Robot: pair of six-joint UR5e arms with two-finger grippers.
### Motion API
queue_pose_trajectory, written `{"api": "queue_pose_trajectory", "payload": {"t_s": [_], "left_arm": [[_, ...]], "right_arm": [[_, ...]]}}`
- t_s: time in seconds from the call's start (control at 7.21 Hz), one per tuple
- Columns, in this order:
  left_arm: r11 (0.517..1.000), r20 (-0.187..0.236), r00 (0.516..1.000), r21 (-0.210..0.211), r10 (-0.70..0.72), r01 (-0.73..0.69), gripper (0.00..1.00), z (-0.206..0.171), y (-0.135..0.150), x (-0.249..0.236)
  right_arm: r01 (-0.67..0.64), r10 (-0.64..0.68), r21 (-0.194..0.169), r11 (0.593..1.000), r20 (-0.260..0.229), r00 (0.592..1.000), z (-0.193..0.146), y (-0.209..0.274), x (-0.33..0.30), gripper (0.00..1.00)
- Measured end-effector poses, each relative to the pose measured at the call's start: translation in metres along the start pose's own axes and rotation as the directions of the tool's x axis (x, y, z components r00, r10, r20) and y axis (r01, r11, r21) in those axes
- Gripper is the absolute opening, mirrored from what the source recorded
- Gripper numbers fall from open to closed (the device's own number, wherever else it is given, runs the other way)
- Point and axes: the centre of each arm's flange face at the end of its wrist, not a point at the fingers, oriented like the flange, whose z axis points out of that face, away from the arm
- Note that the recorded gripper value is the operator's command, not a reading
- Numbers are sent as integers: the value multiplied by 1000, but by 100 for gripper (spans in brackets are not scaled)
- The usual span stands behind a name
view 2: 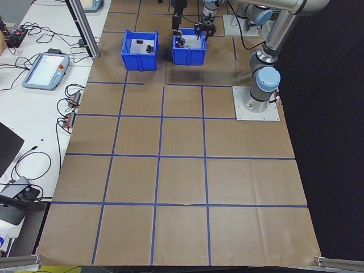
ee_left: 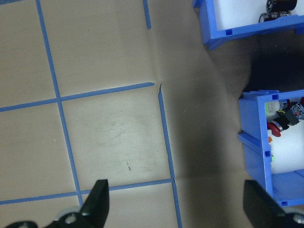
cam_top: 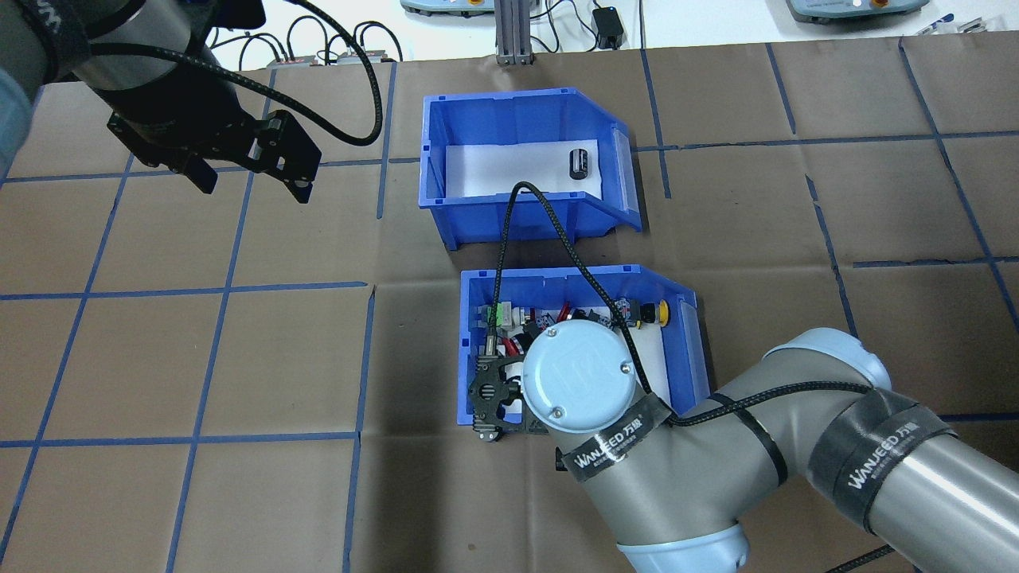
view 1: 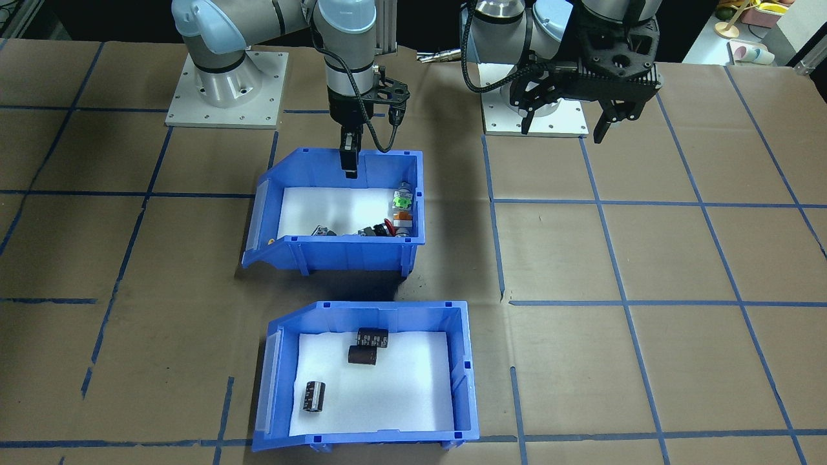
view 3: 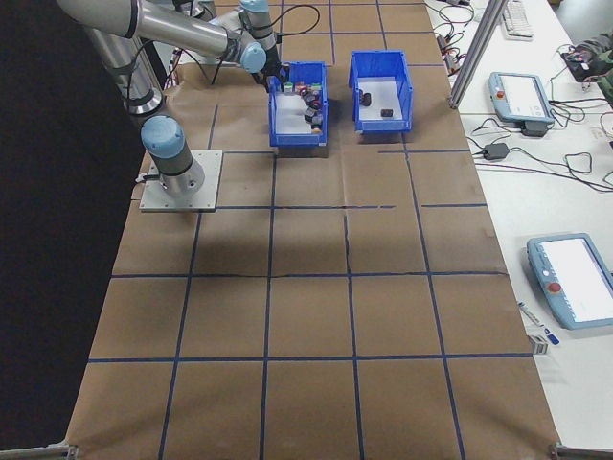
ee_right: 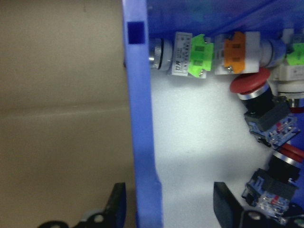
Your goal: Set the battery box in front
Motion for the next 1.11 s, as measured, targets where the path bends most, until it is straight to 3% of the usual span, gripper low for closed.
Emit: {"api": "queue_pose_trajectory", "payload": {"t_s": [0.14,0.42,0.55,0.69,0.83,1.11], "left_arm": [[1000,1,1000,1,0,0,100,0,0,0],[1000,2,1000,2,0,0,100,-1,1,0],[1000,2,1000,2,0,0,100,-1,1,0],[1000,2,1000,2,-1,1,100,-1,1,0],[1000,2,1000,2,-1,1,100,-1,1,0],[1000,2,1000,2,-1,1,100,-1,1,0]], "right_arm": [[-17,17,6,1000,-16,1000,-22,3,11,100],[-120,120,-17,993,3,993,-75,27,62,100],[-226,226,-19,974,-7,974,-103,52,100,100],[-373,373,-7,928,-38,927,-127,79,135,100],[-551,551,9,834,-62,832,-145,106,160,100],[-859,859,43,510,-75,506,-162,145,193,100]]}}
